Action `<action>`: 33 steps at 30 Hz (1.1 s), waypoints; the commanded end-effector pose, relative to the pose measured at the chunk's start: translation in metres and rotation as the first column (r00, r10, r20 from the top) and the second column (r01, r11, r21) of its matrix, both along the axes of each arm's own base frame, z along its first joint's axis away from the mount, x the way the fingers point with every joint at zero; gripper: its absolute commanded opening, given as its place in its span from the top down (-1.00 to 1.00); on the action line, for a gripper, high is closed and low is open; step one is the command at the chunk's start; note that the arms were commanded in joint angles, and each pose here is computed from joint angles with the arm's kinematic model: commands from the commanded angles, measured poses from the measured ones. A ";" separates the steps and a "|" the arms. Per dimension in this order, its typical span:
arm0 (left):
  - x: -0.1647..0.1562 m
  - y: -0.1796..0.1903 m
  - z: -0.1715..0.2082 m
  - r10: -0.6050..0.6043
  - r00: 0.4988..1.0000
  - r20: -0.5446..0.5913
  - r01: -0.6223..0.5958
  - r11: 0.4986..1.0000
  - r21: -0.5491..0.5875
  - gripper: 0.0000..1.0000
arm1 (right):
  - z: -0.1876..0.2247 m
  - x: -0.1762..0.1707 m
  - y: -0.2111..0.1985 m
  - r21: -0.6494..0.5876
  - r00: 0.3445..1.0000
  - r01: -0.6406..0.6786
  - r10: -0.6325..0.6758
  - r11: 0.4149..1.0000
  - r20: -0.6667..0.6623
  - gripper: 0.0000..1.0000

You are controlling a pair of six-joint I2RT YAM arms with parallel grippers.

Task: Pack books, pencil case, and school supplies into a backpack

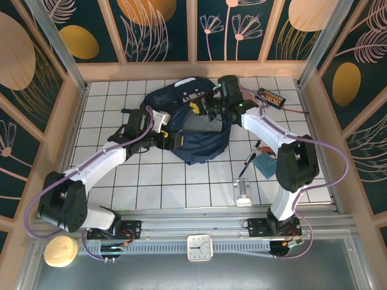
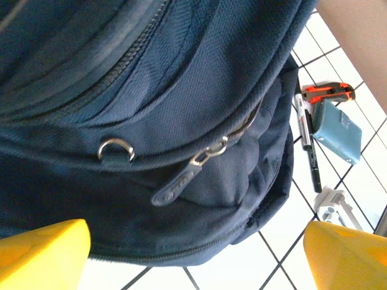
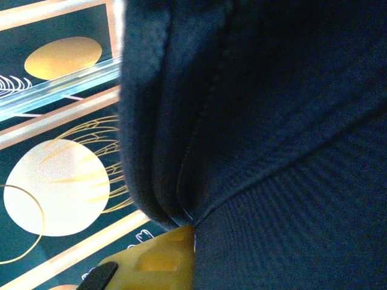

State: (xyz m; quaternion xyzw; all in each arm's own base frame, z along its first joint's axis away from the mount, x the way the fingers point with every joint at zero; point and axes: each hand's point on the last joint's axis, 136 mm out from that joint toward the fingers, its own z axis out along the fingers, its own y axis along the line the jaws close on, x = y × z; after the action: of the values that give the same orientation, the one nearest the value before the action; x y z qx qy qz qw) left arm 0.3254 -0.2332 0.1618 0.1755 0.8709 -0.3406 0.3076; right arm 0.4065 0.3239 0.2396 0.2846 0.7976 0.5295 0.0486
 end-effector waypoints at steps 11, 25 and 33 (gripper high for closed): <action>0.030 -0.023 0.005 -0.124 0.990 0.065 0.125 0.992 -0.018 -0.54 | 0.086 0.000 -0.008 0.111 0.985 -0.018 -0.001 0.994 0.171 1.00; 0.016 -0.034 -0.010 -0.233 0.972 0.008 0.233 0.971 -0.054 0.34 | 0.081 0.004 -0.016 0.103 0.986 -0.009 -0.008 0.995 0.166 1.00; 0.027 -0.018 -0.029 -0.155 0.987 -0.035 0.157 0.985 0.065 1.00 | 0.078 0.003 -0.024 0.086 0.986 0.004 -0.018 0.996 0.167 1.00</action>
State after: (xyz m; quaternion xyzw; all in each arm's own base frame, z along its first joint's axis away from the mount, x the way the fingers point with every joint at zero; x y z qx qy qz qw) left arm 0.3441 -0.2626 0.1415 0.2548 0.8509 -0.3780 0.2613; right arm 0.4135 0.3105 0.2452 0.2927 0.7938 0.5311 0.0458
